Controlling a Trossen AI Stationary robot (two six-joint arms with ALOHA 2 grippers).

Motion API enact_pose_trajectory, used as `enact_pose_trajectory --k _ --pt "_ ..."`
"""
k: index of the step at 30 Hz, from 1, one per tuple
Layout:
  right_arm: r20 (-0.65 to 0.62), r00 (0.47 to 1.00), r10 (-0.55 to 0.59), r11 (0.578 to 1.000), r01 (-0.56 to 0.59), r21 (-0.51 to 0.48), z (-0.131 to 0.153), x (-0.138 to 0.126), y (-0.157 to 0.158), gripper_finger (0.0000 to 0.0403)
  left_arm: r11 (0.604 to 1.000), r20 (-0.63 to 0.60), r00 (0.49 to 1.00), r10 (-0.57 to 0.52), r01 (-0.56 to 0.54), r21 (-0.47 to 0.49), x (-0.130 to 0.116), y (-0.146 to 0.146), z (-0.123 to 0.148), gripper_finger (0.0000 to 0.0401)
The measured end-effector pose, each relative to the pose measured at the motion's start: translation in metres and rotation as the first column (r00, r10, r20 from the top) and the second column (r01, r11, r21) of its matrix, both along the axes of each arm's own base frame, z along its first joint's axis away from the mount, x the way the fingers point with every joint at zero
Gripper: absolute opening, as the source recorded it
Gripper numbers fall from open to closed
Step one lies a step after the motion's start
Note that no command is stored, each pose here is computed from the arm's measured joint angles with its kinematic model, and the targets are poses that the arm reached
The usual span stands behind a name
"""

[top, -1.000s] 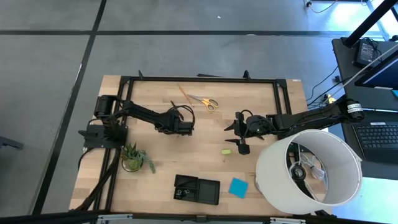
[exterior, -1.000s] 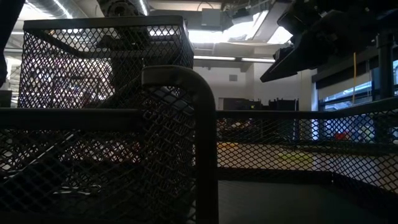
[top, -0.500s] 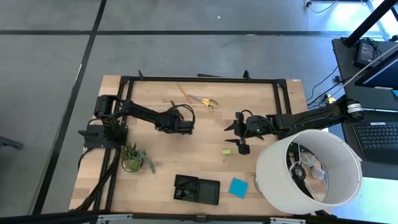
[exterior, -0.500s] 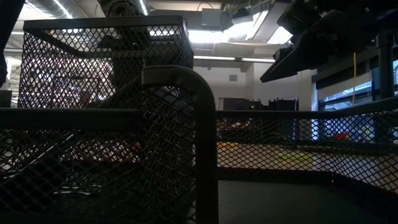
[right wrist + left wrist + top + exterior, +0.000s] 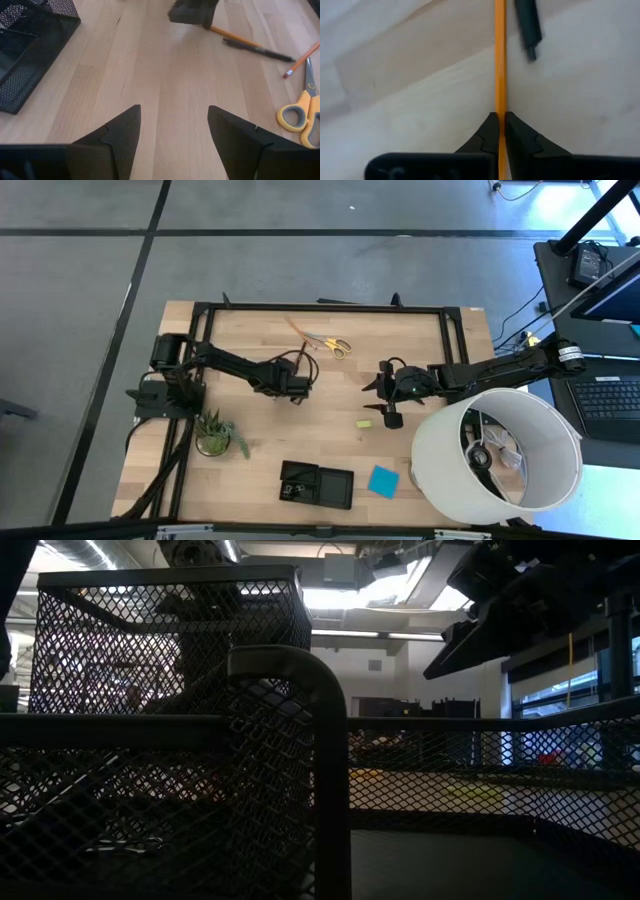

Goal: Pick and place office supplies into organizer
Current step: Put the bottom yellow pencil into the black desk organizer

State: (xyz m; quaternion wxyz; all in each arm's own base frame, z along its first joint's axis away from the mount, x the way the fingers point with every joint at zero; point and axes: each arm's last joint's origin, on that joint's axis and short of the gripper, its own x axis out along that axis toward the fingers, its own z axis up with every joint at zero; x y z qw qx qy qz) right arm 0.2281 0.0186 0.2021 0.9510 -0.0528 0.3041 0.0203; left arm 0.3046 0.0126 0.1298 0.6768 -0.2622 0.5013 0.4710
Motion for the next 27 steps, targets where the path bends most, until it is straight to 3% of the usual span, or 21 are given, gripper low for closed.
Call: enact_pose_trajectory --k 4,11,17,23,27 --pt "0.0 1.0 0.0 1.0 0.0 0.0 0.0 0.0 0.0 0.0233 0.967 -0.091 0.964 -0.252 0.253 0.007 0.0 -0.012 0.0 0.0013" --pt "0.0 1.0 0.0 1.0 0.0 0.0 0.0 0.0 0.0 0.0233 0.823 -0.199 0.807 -0.556 0.568 0.001 0.0 -0.035 0.0 0.0012" --pt "0.019 1.0 -0.02 0.999 0.02 0.031 0.002 0.001 0.0 0.0233 0.691 -0.185 0.69 -0.7 0.719 0.067 0.009 -0.05 0.0 0.0011" --pt "0.014 1.0 -0.013 0.993 0.011 0.121 -0.004 0.008 0.003 0.0233 0.524 -0.122 0.542 -0.832 0.839 0.149 0.025 -0.061 0.004 0.0009" --pt "0.004 1.0 0.004 0.987 -0.004 0.163 -0.017 0.02 0.005 0.0233 0.472 -0.091 0.496 -0.864 0.859 0.2 0.032 -0.063 0.007 0.0007"
